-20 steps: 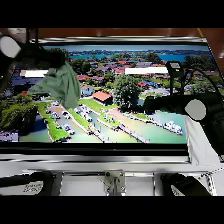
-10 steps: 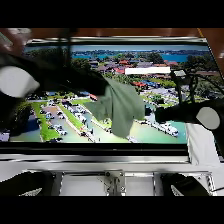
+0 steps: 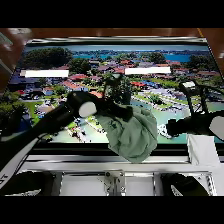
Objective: Fold the shirts.
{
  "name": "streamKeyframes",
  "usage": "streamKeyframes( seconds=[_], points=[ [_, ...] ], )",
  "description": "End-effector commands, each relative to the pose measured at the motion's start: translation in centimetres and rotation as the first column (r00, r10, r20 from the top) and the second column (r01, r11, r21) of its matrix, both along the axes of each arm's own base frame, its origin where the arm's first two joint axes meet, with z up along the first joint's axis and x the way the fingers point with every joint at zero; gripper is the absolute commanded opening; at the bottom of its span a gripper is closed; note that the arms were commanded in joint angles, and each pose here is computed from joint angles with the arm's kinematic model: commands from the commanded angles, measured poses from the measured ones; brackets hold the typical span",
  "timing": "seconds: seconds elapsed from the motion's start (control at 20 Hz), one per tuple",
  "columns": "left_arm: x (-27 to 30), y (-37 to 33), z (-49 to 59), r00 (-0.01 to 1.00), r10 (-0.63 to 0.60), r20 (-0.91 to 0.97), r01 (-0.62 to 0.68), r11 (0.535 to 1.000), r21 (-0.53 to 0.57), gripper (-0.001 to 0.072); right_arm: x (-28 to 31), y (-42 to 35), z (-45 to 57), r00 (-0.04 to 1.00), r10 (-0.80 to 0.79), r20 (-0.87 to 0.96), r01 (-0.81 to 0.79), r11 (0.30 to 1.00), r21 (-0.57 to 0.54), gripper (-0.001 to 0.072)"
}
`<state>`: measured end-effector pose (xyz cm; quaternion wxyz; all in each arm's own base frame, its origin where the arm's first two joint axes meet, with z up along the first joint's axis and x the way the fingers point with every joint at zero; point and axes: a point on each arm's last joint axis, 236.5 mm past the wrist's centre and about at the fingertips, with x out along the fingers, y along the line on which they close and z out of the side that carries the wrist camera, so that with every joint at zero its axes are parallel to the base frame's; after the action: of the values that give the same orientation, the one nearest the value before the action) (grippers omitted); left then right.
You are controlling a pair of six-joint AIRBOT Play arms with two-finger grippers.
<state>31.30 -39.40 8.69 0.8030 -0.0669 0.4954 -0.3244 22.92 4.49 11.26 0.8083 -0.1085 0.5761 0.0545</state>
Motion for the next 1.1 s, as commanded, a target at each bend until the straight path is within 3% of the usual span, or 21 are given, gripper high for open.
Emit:
streamKeyframes(
  seconds=[0.0,0.05,0.2,0.45,0.9,0.95,1.05],
  points=[
    [6.4,9.3,0.0,0.986,0.164,-0.017,-0.163,0.985,0.058,0.0486,0.0,-1.4,0.2,1.0,-0.02,0.009,0.02,0.998,-0.053,0.0593],
    [7.4,12.6,-0.7,0.975,0.212,-0.06,-0.207,0.975,0.087,0.0488,0.3,-1.9,0.4,0.999,-0.026,0.023,0.027,0.997,-0.071,0.0593],
    [6.8,19.1,-5.3,0.903,0.317,-0.291,-0.296,0.948,0.115,0.0673,1.2,-2.0,0.8,0.998,-0.025,0.064,0.03,0.996,-0.079,0.0593],
    [4.4,19.6,-14.7,0.782,0.365,-0.505,-0.348,0.928,0.132,0.0672,2.6,-1.5,1.3,0.991,-0.038,0.128,0.045,0.998,-0.047,0.0593],
    [6.7,14.3,-20.4,0.745,0.396,-0.537,-0.438,0.898,0.055,0.0656,2.5,-1.1,1.2,0.989,-0.076,0.125,0.078,0.997,-0.011,0.0593],
    [7.3,14.2,-20.5,0.743,0.41,-0.529,-0.459,0.888,0.044,0.0646,2.5,-0.8,1.2,0.989,-0.081,0.123,0.081,0.997,0.005,0.0593],
    [8.4,13.9,-20.3,0.74,0.431,-0.516,-0.495,0.869,0.015,0.0516,2.4,-0.4,1.1,0.989,-0.096,0.116,0.093,0.995,0.029,0.0593]
  ],
)
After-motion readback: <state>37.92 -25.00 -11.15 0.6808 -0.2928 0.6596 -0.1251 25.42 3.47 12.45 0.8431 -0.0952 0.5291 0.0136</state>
